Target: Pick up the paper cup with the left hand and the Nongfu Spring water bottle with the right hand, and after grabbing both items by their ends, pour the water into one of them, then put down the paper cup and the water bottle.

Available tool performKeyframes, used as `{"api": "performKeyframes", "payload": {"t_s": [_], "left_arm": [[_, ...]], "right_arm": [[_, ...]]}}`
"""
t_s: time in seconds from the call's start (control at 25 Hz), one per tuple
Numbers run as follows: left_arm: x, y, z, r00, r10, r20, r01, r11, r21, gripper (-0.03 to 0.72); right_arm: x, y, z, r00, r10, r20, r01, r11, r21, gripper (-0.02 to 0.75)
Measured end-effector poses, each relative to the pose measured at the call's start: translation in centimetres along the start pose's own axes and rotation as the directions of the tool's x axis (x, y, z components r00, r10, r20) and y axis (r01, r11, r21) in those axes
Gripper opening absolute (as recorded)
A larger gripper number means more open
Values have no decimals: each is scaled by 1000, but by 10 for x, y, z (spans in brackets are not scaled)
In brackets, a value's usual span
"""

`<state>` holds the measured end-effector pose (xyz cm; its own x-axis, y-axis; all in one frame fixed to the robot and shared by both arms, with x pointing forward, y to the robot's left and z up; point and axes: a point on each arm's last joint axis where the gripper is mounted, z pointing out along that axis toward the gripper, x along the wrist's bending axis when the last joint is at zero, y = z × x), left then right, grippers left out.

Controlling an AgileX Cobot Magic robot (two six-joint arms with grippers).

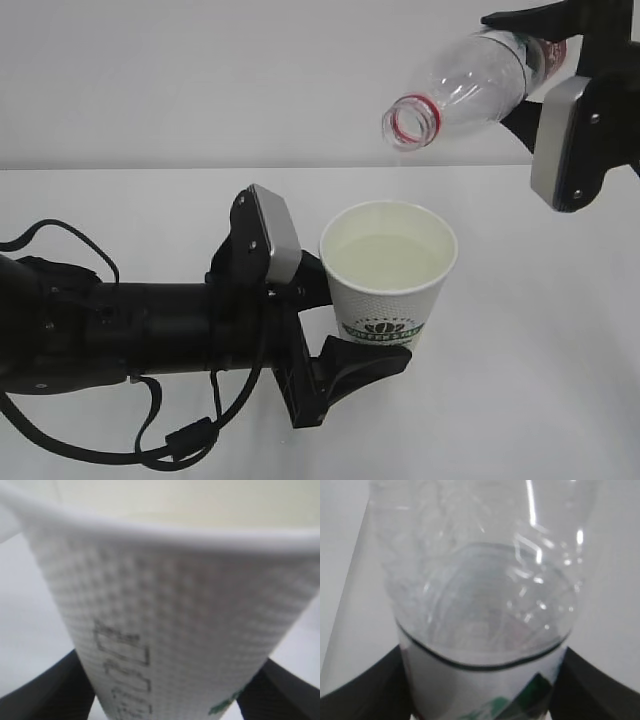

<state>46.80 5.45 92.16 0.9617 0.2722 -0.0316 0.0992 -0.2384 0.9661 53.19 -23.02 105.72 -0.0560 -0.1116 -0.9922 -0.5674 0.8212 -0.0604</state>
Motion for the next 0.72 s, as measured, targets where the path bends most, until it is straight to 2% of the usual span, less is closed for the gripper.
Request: {"api": "performKeyframes", "payload": {"t_s": [0.72], "left_arm": [[0,-1,0,1000,0,-2,0,1000,6,589]], "right_arm": [[-1,0,0,974,227,6,-227,974,-4,529]]}}
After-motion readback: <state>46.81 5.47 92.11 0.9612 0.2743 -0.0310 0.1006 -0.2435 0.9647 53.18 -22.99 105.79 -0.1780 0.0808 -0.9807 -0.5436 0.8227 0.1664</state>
